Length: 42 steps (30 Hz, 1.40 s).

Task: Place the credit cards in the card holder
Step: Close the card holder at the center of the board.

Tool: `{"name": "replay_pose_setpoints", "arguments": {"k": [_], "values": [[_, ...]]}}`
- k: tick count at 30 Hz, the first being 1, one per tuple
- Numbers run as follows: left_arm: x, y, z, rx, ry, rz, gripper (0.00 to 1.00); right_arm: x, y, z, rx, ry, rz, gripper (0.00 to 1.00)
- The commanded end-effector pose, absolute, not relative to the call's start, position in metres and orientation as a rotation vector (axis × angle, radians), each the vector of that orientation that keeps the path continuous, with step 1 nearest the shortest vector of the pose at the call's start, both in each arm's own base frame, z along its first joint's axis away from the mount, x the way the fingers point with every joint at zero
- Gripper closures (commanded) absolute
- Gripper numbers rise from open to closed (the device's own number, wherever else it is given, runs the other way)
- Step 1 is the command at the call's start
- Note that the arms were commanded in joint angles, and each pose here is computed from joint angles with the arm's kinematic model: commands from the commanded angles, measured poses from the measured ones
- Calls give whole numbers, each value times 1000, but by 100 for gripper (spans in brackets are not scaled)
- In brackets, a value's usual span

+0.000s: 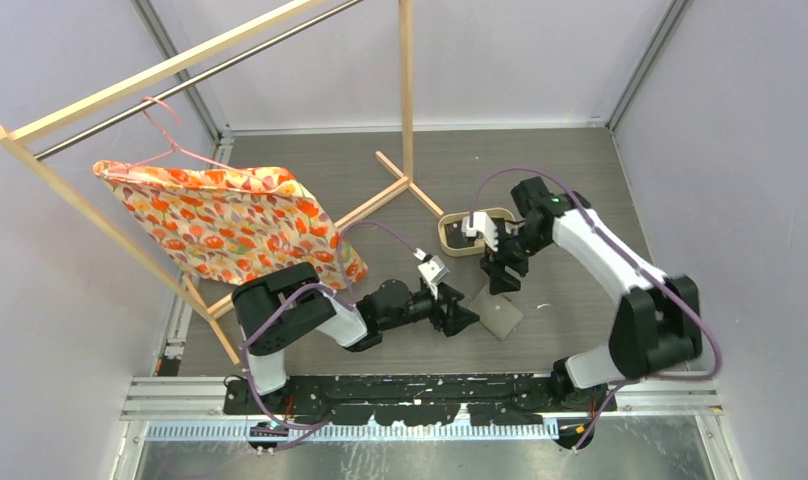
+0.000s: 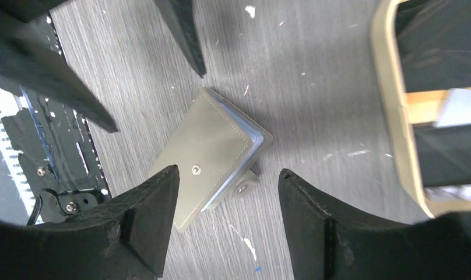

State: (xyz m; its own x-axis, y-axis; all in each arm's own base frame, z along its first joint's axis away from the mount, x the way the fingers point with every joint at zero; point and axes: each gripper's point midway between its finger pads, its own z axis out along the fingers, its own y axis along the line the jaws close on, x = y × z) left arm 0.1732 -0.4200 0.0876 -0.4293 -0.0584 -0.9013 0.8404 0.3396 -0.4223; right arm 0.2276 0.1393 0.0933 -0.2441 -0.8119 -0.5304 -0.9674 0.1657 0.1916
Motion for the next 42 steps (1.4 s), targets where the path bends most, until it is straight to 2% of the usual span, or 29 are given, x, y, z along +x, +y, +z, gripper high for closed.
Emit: {"name": "replay_pose_setpoints", "arguments": {"k": [1,5,12,22,26,28,31,33,42], "values": [[198,-432,105,675,1672,-1229,28,215,137,134,-1525,2109,690,31],[213,-438,99,689,1748,-1265,28,209,113,120,-1386,2249,745,32],[218,-456,79,736,1899,-1263,34,209,99,105,-1274,2437,900,41],[212,-466,48,770,2067,-1263,56,217,98,99,-1200,2480,865,41],[206,-468,44,777,2089,-1291,60,218,97,97,-1195,2491,860,41],[204,-468,44,777,2092,-1298,69,218,96,95,-1192,2502,861,41],[204,-468,42,766,2109,-1298,89,217,95,91,-1188,2525,868,42],[205,-467,41,757,2118,-1294,98,218,95,89,-1180,2528,866,43],[206,-455,29,630,2201,-1205,100,217,94,95,-1175,2497,793,46]]}}
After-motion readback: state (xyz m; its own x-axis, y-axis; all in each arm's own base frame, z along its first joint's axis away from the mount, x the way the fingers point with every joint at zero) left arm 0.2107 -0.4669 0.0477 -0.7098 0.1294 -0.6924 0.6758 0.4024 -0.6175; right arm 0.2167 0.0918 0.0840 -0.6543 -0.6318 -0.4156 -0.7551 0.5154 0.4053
